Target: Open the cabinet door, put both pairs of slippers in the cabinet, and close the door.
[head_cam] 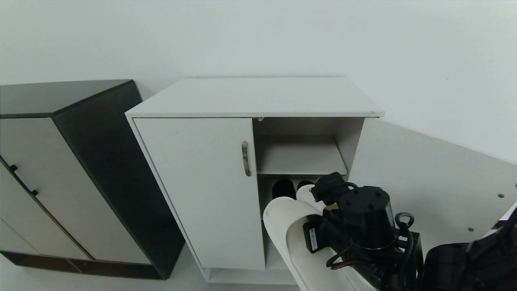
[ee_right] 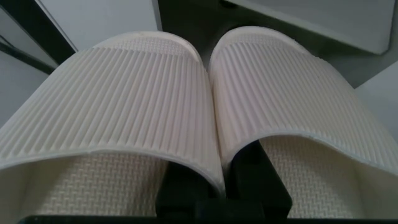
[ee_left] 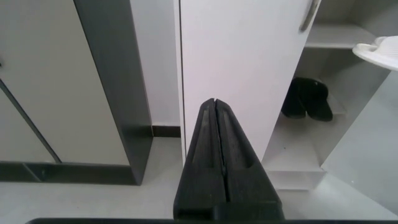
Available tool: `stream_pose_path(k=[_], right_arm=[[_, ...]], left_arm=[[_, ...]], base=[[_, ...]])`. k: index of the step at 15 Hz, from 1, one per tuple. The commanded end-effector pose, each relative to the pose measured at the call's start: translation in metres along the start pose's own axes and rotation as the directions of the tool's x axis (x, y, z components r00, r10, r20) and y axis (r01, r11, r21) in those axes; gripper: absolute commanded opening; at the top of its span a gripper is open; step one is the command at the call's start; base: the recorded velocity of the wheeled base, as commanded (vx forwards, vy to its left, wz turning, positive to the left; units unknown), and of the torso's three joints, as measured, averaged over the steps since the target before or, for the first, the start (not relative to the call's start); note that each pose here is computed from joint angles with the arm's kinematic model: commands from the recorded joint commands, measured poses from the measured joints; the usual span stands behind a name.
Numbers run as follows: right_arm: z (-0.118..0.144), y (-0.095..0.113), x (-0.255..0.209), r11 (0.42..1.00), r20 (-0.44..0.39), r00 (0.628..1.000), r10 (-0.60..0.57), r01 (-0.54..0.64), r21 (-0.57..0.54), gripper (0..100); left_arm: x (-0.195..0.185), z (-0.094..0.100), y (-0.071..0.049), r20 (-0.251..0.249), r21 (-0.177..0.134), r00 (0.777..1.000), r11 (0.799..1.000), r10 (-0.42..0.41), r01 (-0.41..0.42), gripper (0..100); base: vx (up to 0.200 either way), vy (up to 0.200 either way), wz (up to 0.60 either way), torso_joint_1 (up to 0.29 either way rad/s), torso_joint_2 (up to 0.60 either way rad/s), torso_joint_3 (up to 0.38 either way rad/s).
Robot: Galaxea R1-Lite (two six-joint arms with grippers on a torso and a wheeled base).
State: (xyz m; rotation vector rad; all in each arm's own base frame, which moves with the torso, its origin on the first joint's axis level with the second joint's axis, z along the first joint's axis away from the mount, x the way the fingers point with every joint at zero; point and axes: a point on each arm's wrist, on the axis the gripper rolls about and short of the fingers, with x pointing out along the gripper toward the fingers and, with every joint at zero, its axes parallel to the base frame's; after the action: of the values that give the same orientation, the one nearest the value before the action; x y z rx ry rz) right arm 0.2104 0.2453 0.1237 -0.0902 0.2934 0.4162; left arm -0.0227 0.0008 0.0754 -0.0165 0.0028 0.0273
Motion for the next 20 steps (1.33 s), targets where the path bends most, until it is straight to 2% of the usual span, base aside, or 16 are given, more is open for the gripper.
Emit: stream_pose_path(k=[1, 6, 12, 16, 18, 19, 20], right_arm=[[0.0, 0.0, 0.0, 1.0, 0.001, 1.0, 0.002, -0.002, 0.001, 0], [-0.002, 0.0, 0.0, 1.0, -0.005, 1.0, -0.001, 0.001, -0.004, 0], [-0.002, 0.0, -0.001, 1.0, 0.026, 1.0, 0.006, -0.006, -0.021, 0], [-0.002, 0.0, 0.005, 1.0, 0.048, 0.999, -0.005, 0.006, -0.028, 0], [0.011, 0.011, 0.009, 0.997, 0.096, 0.993, -0.068, 0.072, -0.04, 0], [0.015, 0.014, 0.007, 0.989, 0.063, 0.989, -0.131, 0.135, -0.065, 0], [0.031, 0.017, 0.003, 0.985, 0.05, 0.987, -0.154, 0.157, -0.063, 0]], left_arm=[[0.0, 0.0, 0.0, 0.0, 0.0, 1.0, 1.0, 0.0, 0.0, 0], [0.0, 0.0, 0.0, 0.0, 0.0, 1.0, 1.0, 0.0, 0.0, 0], [0.0, 0.0, 0.0, 0.0, 0.0, 1.0, 1.0, 0.0, 0.0, 0], [0.0, 0.0, 0.0, 0.0, 0.003, 1.0, 1.0, 0.0, 0.0, 0], [0.0, 0.0, 0.0, 0.0, 0.007, 1.0, 1.0, 0.003, -0.003, 0], [0.0, 0.0, 0.0, 0.0, 0.007, 1.0, 1.0, 0.003, -0.003, 0], [0.0, 0.0, 0.0, 0.0, 0.012, 1.0, 1.0, 0.002, -0.002, 0]], base=[[0.0, 0.0, 0.0, -0.1, 0.47, 0.33], [0.0, 0.0, 0.0, -0.114, 0.47, 0.343], [0.0, 0.0, 0.0, -0.048, 0.42, 0.366], [0.0, 0.0, 0.0, -0.004, 0.08, 0.076], [0.0, 0.0, 0.0, 0.0, 0.0, 0.0], [0.0, 0.0, 0.0, 0.0, 0.0, 0.0], [0.0, 0.0, 0.0, 0.0, 0.0, 0.0]])
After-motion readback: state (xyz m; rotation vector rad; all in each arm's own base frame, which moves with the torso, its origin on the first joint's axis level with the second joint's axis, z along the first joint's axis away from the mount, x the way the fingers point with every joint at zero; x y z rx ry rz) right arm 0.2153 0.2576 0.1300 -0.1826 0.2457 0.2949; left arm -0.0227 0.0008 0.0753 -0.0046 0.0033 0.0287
